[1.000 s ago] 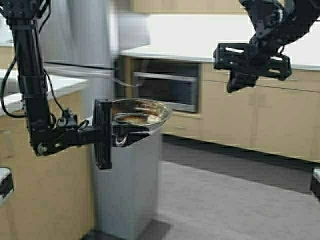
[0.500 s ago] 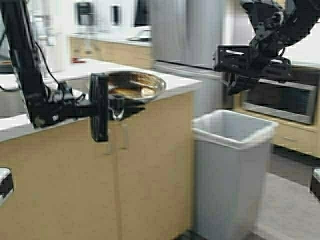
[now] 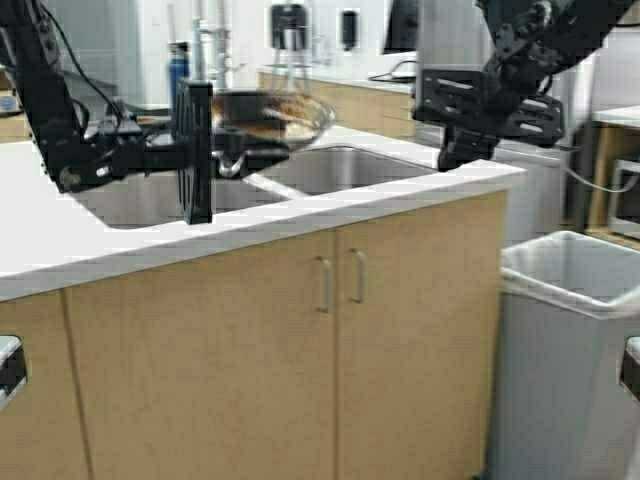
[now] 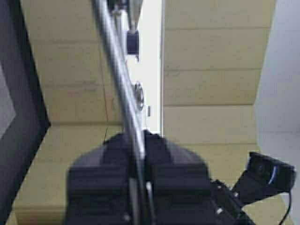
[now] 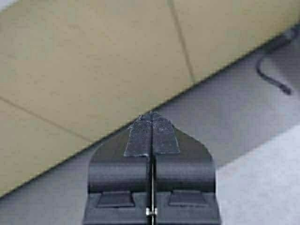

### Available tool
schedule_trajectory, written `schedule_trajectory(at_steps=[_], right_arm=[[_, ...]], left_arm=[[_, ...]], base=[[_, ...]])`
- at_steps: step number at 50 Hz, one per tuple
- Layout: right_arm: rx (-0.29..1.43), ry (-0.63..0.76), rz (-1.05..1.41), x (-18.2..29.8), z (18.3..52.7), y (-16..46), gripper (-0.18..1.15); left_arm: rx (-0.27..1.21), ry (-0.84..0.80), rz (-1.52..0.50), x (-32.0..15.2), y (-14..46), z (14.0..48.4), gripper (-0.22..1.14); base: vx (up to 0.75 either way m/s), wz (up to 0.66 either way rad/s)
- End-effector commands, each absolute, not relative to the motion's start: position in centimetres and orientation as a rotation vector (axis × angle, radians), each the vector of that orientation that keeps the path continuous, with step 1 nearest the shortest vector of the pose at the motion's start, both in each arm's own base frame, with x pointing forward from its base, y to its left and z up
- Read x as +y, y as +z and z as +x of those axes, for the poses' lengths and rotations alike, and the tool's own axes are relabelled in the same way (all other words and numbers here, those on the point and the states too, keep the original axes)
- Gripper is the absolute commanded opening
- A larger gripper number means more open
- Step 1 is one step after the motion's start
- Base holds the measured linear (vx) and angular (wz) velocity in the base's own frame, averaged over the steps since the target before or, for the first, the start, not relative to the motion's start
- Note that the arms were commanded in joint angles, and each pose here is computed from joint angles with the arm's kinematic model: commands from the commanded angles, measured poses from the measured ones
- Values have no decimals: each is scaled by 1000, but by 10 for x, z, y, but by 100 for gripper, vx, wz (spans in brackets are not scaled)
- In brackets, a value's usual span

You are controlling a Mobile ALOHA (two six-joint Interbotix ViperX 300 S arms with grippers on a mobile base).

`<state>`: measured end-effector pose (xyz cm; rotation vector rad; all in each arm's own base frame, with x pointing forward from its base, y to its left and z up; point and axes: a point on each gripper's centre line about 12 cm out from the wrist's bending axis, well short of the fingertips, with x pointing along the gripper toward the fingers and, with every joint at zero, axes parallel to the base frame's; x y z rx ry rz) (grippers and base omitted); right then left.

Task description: Add oil to the pan and cook the shrimp and serve it

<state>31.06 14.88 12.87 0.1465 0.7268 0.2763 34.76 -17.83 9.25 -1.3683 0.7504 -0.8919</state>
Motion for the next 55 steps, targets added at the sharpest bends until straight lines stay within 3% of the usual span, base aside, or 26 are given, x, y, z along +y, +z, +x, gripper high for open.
schedule_trajectory(at_steps=[1,28,55], right_arm=[[695,284,158,152,320,144,7],[733,272,140,141,299,127,7],[724,263,193,147,308,138,7]], left_arm=[[668,-952,-1354,-176,121,356,3],[689,-940,-1358,-173,116,351,3],[682,-940,-1369,-172,121,352,3]], base=[[4,27],[8,48],[5,28]])
